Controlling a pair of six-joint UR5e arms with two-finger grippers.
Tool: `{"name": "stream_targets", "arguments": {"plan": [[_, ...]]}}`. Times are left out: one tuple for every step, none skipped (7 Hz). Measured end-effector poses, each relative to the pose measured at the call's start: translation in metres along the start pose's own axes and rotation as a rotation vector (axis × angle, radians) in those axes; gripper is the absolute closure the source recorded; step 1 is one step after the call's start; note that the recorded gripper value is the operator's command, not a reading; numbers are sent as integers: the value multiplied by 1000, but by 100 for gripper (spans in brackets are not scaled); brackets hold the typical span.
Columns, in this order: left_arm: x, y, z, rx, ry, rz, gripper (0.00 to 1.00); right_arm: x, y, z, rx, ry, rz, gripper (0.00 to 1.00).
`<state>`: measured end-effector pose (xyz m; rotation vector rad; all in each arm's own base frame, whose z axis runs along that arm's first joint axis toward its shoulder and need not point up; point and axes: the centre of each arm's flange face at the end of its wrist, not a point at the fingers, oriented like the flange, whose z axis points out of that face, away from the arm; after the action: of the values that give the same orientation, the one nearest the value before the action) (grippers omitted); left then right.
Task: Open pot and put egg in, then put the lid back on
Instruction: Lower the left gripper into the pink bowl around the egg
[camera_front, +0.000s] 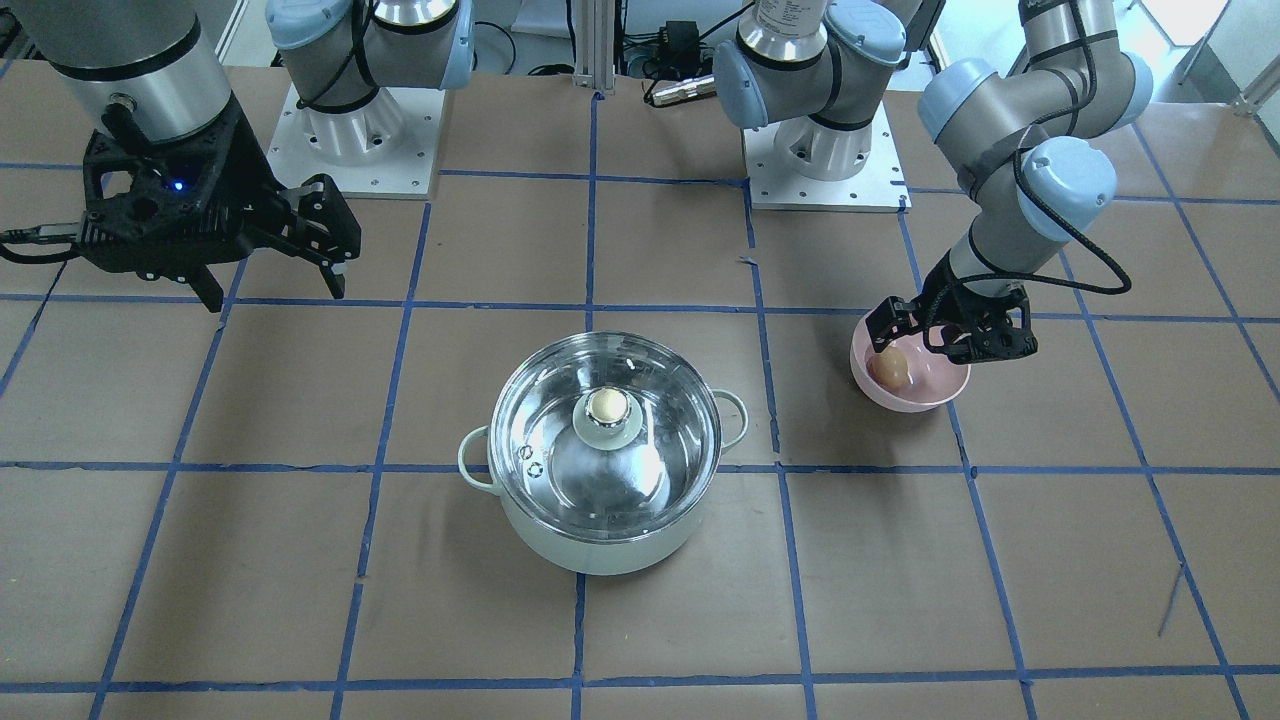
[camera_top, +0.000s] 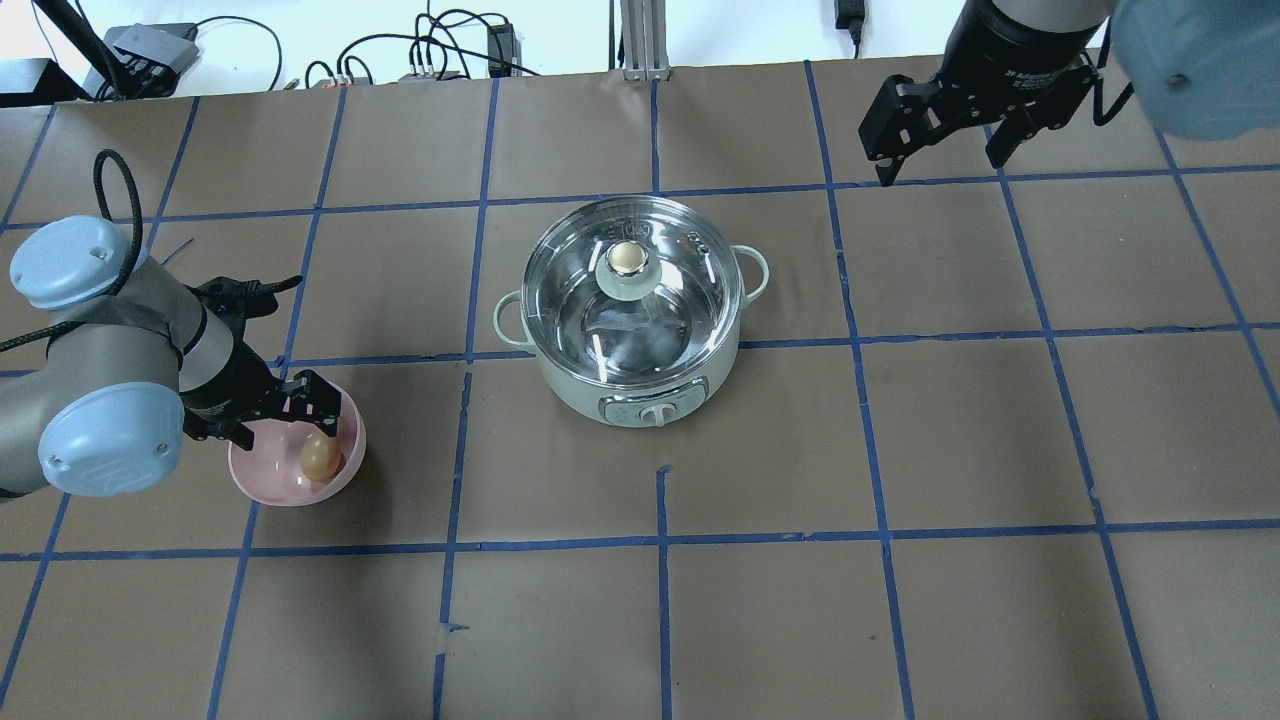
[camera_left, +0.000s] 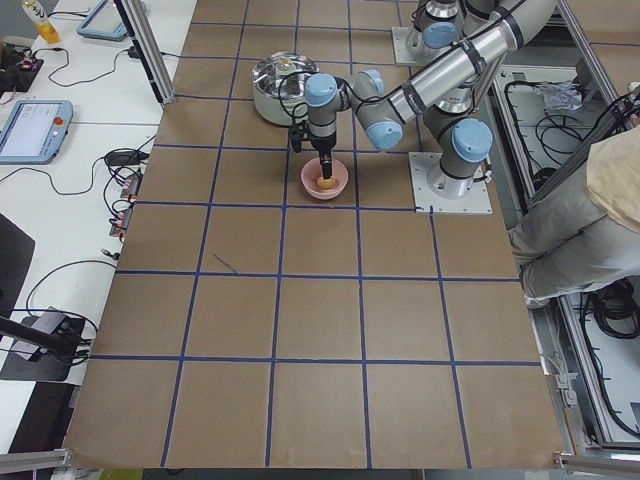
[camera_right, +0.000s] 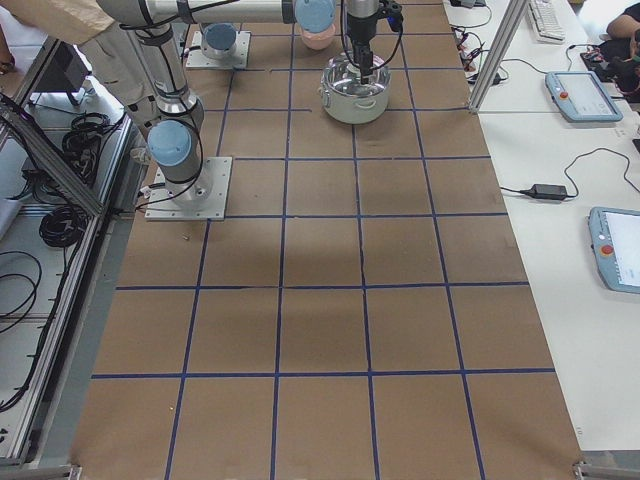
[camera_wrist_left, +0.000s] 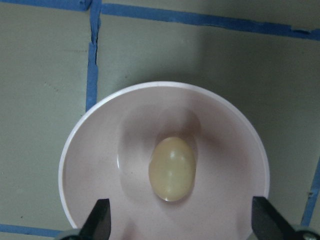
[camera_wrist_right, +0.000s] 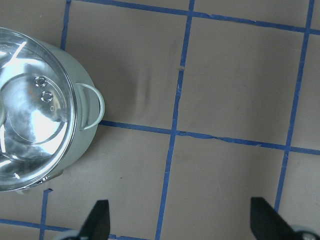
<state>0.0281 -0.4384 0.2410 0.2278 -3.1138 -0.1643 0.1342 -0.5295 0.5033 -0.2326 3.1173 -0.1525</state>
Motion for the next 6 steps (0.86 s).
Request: {"name": "stream_targets", "arguments": {"plan": [[-2, -1, 7, -17, 3, -21, 2, 0, -4, -3, -5, -1, 5, 0], [-3, -1, 11, -27, 5, -35, 2, 1, -4, -4, -25, 0, 9, 0], [-3, -1, 15, -26, 6, -42, 2, 0, -4, -4, -38, -1, 10, 0], [-3, -1, 20, -13, 4, -45, 1, 0, -3, -4, -45, -3, 12, 0], [-4, -2, 26, 0, -1, -45, 2, -1, -3, -4, -47, -3, 14, 0], [-4, -2, 30, 2, -9, -45, 2, -1, -3, -4, -49, -2, 26, 0]]}}
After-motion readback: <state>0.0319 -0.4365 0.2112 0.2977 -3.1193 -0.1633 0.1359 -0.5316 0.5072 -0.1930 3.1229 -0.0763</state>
